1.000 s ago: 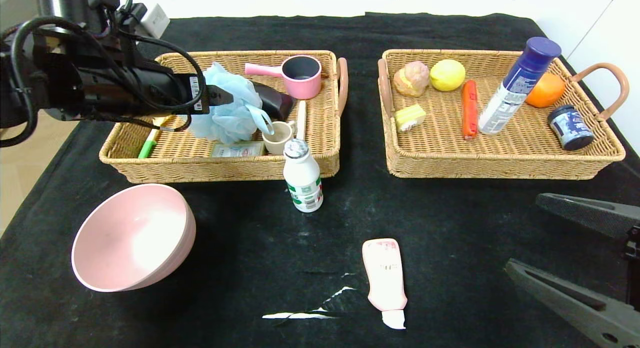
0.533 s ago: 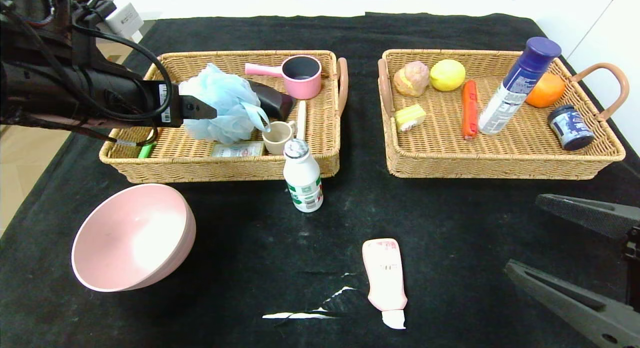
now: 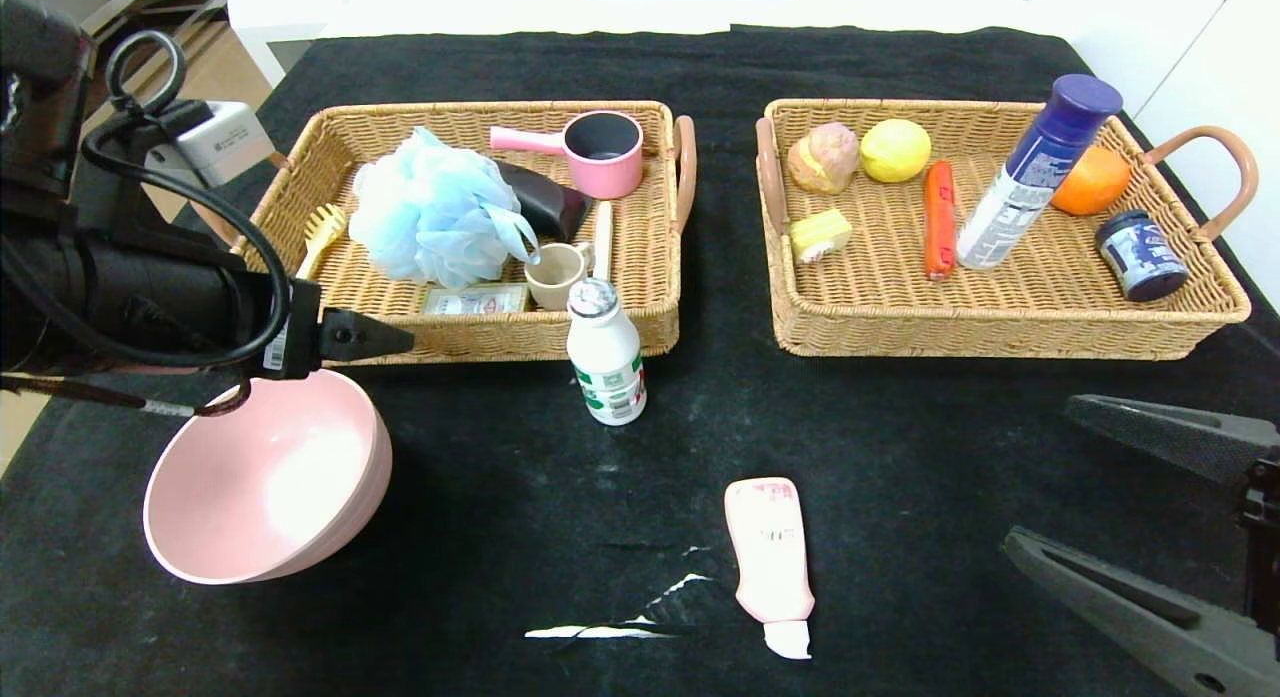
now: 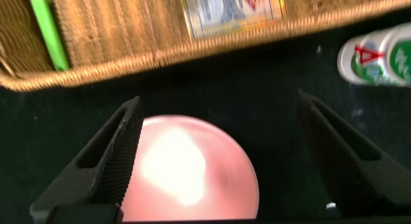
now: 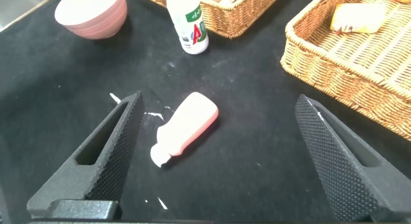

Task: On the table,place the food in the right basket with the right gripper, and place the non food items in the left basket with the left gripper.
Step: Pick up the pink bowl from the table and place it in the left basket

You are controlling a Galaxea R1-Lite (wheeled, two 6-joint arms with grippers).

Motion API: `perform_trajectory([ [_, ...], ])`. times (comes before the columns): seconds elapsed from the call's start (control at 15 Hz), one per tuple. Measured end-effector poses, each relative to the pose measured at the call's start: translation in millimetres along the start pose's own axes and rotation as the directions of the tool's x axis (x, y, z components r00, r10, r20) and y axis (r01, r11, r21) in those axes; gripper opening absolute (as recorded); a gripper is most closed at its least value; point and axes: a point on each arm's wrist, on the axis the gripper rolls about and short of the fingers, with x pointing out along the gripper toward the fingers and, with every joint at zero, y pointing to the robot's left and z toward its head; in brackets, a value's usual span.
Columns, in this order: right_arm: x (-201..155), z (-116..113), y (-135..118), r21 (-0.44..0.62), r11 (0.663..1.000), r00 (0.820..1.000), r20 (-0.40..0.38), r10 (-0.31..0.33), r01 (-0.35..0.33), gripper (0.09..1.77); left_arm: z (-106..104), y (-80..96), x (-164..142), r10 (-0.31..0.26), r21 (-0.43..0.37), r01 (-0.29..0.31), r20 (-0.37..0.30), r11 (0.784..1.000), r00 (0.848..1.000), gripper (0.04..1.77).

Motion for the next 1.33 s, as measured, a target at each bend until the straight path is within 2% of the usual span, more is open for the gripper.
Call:
perform_trajectory([
  [0.47,0.1,-0.5,-0.1,0.001,1.000,1.000,-0.004,-0.001,0.001,1.71,-40.1,-14.6,7.8,-0.046,0.049,0.052,-0.130,0.997,0.990,1.70],
  [0.73,0.5,-0.7,-0.2,0.001,1.000,1.000,-0.005,-0.002,0.002,1.71,-56.5,-17.4,17.0,-0.048,0.050,0.059,-0.194,0.997,0.980,1.71],
  [1.2,1.0,-1.4,-0.2,0.002,1.000,1.000,-0.009,-0.001,0.001,1.71,-69.2,-17.4,27.4,-0.033,0.053,0.048,-0.252,0.997,0.967,1.71],
  [1.33,1.0,-1.5,-0.2,0.002,1.000,1.000,-0.009,-0.001,0.001,1.71,-69.0,-17.8,29.9,-0.035,0.053,0.049,-0.247,0.997,0.968,1.33],
])
